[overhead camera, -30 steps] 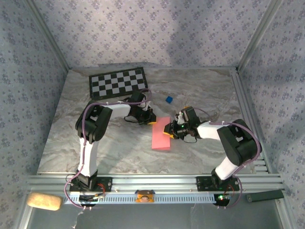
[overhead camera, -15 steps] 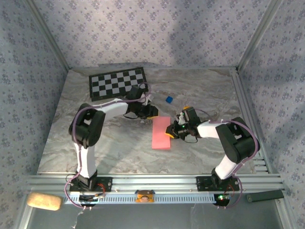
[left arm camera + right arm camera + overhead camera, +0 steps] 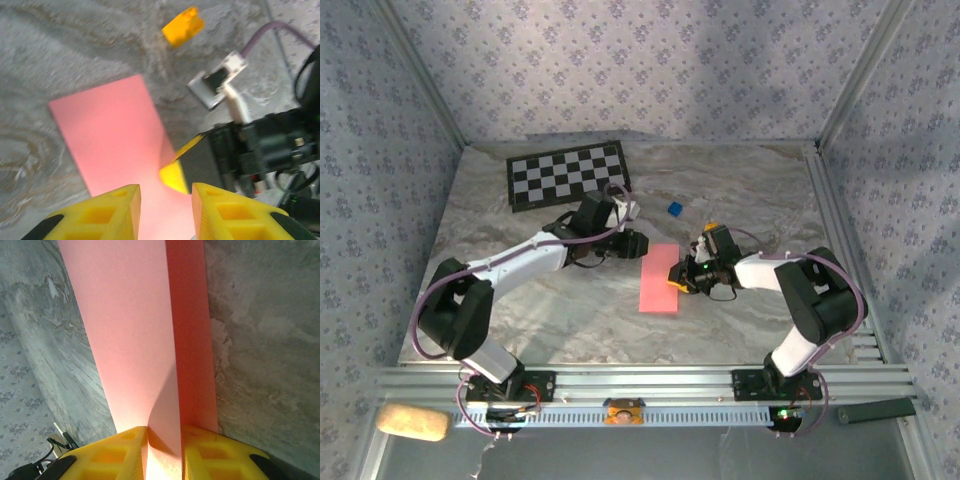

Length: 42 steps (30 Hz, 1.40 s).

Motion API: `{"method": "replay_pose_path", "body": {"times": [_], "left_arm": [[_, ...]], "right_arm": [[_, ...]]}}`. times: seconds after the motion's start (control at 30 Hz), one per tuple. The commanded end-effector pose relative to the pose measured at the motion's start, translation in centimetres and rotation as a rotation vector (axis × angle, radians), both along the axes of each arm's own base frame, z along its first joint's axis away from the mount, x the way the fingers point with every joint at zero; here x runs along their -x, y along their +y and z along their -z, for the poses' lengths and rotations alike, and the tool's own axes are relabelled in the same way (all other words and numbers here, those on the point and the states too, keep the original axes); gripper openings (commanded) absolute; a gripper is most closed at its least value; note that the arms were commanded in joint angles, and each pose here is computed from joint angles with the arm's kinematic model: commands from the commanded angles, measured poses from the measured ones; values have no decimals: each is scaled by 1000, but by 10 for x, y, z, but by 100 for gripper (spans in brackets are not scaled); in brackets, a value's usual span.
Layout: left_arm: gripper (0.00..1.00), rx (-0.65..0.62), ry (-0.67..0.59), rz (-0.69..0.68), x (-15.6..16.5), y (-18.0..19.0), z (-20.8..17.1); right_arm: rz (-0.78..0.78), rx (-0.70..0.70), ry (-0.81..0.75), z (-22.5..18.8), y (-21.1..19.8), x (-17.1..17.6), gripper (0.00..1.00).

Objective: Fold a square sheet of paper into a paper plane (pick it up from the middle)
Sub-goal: Fold the triangle a second time at the center of the table.

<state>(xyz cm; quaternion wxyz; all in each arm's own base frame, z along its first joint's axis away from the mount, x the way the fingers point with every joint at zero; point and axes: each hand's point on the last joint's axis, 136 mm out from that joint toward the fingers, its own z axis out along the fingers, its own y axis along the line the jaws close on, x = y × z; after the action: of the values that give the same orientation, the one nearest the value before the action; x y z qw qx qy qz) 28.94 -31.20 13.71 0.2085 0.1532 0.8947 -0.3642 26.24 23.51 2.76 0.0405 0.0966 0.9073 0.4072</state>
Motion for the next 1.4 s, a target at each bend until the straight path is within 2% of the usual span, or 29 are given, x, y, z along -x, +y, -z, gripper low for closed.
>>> {"method": "replay_pose_path", "body": {"times": [0.0,0.27,0.47,0.53,0.67,0.83,1.07,1.37], "left_arm": [[33,18,-81,-23,-4,7,-20],[32,10,-134,-22,3,16,-23],[32,44,-221,88,19,11,-25],[33,30,-180,104,25,12,-22],[33,36,-136,111,29,10,-15],[33,57,-102,150,36,5,-9],[17,-8,16,270,62,-10,26],[11,-48,125,350,77,-37,62]], "right_arm": [[-46,13,-33,-8,0,2,24],[-35,79,-12,-1,-6,2,14],[-6,64,-6,-7,-4,-4,12],[-46,6,-24,-17,7,-3,21],[-80,23,-53,-21,9,-1,24],[-72,34,-39,-15,7,-2,20],[-37,46,-28,-9,5,-5,16],[-15,57,-31,-9,2,-7,15]]}}
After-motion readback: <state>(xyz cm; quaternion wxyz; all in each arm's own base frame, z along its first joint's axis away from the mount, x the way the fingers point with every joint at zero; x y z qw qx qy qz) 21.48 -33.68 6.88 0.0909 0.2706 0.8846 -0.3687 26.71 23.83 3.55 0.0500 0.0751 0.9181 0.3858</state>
